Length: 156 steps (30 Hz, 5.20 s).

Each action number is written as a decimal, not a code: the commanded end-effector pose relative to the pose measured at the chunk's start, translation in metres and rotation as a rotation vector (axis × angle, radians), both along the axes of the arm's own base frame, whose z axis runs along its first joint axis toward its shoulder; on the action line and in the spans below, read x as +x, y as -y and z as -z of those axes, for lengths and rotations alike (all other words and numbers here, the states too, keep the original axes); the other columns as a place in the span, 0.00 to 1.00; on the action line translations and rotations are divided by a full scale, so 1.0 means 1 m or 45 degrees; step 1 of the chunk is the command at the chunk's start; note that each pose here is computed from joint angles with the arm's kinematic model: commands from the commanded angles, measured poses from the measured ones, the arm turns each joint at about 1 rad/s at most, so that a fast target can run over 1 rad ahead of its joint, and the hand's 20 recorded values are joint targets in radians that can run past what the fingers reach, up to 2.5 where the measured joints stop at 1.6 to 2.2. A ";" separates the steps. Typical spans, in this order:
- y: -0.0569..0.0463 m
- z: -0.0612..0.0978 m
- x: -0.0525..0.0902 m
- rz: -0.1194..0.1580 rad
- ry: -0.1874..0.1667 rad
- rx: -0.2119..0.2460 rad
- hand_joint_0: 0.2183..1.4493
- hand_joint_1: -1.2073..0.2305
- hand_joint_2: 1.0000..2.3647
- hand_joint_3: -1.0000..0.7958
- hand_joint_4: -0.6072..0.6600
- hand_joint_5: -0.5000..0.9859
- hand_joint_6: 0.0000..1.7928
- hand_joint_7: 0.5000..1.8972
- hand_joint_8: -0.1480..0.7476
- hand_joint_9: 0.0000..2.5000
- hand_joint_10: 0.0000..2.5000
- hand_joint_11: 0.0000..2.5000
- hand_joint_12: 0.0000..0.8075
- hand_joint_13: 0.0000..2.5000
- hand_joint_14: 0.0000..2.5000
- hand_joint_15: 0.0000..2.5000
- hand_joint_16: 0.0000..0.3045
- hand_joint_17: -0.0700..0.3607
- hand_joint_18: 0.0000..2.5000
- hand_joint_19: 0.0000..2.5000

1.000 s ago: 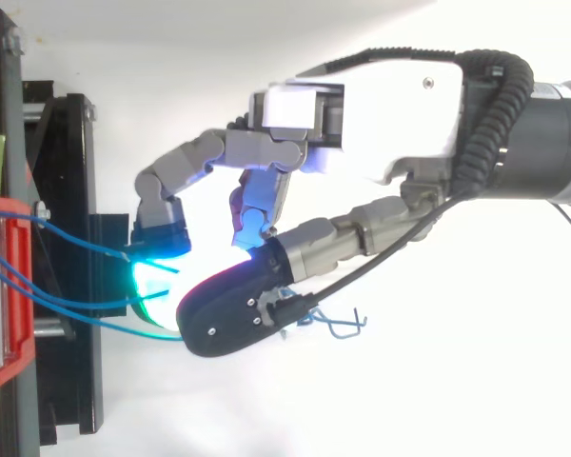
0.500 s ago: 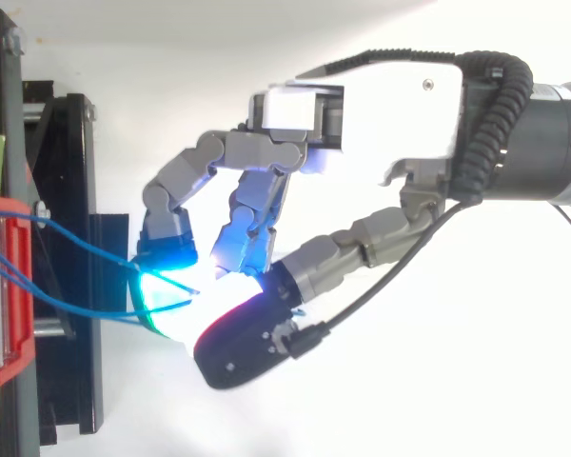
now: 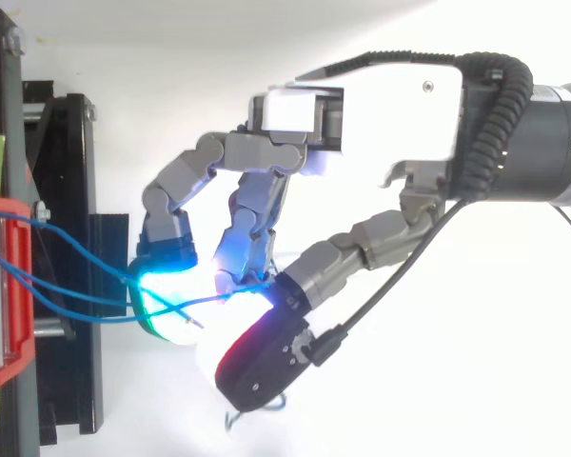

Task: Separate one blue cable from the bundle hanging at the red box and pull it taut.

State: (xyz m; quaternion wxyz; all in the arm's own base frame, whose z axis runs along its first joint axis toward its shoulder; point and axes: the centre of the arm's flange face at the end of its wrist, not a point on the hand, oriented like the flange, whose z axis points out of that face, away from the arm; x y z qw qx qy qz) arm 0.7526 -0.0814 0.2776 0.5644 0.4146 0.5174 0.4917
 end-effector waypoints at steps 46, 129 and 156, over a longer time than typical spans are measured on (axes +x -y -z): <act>0.000 0.000 0.000 0.004 -0.006 0.002 0.34 0.32 0.02 0.49 0.62 0.21 0.45 0.39 0.58 0.50 0.01 0.46 0.51 0.54 0.01 0.39 0.16 0.42 0.45 0.31; -0.008 0.003 -0.001 -0.003 -0.035 0.006 0.34 0.33 0.01 0.50 0.63 0.21 0.47 0.43 0.59 0.49 0.01 0.44 0.53 0.53 0.01 0.39 0.18 0.44 0.46 0.31; -0.009 0.004 -0.002 0.025 -0.047 0.056 0.42 0.26 0.01 0.37 0.59 0.20 0.48 0.36 0.56 0.45 0.01 0.45 0.51 0.49 0.01 0.38 0.16 0.42 0.42 0.31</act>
